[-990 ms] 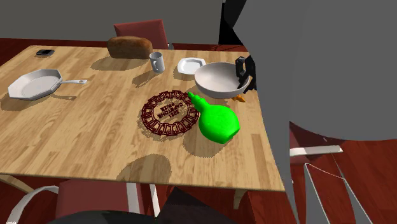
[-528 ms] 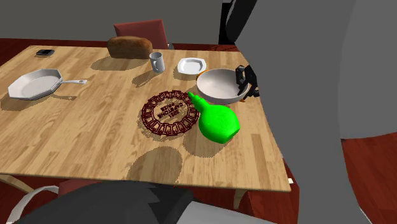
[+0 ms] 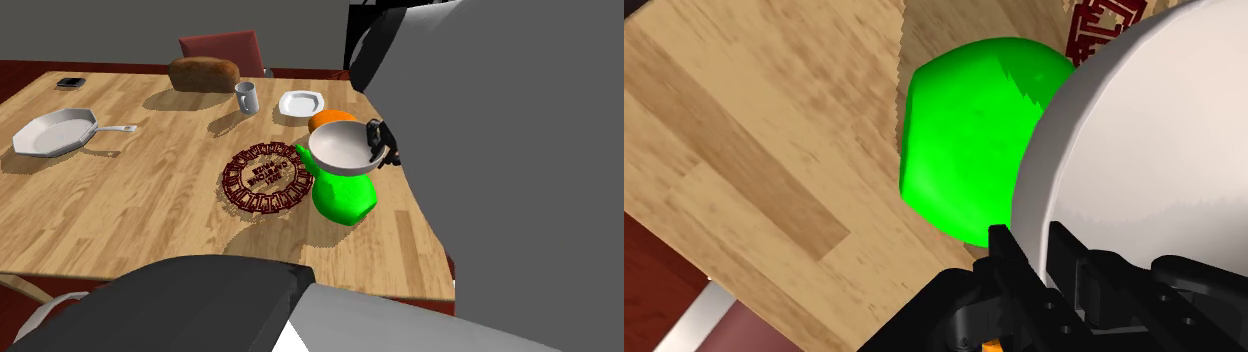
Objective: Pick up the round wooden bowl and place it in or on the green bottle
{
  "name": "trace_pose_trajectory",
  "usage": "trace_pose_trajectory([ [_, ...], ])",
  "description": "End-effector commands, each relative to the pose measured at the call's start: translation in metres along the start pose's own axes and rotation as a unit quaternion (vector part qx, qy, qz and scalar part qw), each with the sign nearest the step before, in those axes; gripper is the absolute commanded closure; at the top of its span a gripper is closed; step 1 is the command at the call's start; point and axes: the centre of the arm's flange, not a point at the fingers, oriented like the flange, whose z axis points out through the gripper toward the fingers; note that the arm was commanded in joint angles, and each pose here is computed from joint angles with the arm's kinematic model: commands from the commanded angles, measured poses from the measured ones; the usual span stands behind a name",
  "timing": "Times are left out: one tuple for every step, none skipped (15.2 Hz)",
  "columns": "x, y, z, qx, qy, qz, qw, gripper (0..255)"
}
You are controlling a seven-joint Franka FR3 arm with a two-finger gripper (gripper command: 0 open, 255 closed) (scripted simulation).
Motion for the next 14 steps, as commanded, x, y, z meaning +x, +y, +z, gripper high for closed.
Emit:
trace_pose_trajectory([
  [0.0000, 0.0032, 0.0112, 0.000, 0.001, 0.000, 1.0000, 255],
  [-0.0001, 0.0032, 0.0112, 0.000, 0.001, 0.000, 1.0000, 255],
  [-0.0001, 0.0032, 0.0112, 0.000, 0.001, 0.000, 1.0000, 255],
  [0.0000, 0.0032, 0.0112, 0.000, 0.001, 0.000, 1.0000, 255],
  [0.0000, 0.0032, 0.0112, 0.000, 0.001, 0.000, 1.0000, 255],
  [0.0000, 0.0032, 0.0112, 0.000, 0.001, 0.000, 1.0000, 255],
  [0.0000, 0.0032, 0.0112, 0.000, 0.001, 0.000, 1.0000, 255],
  [0.0000, 0.0032, 0.0112, 0.000, 0.001, 0.000, 1.0000, 255],
  [0.0000, 0.0032, 0.0112, 0.000, 0.001, 0.000, 1.0000, 255],
  [-0.0001, 0.0032, 0.0112, 0.000, 0.001, 0.000, 1.0000, 0],
  [0.0000, 0.0032, 0.0112, 0.000, 0.001, 0.000, 1.0000, 0],
  [0.0000, 0.0032, 0.0112, 0.000, 0.001, 0.000, 1.0000, 0],
  [0.0000, 0.0032, 0.0112, 0.000, 0.001, 0.000, 1.0000, 0],
  [0.0000, 0.0032, 0.0112, 0.000, 0.001, 0.000, 1.0000, 0],
])
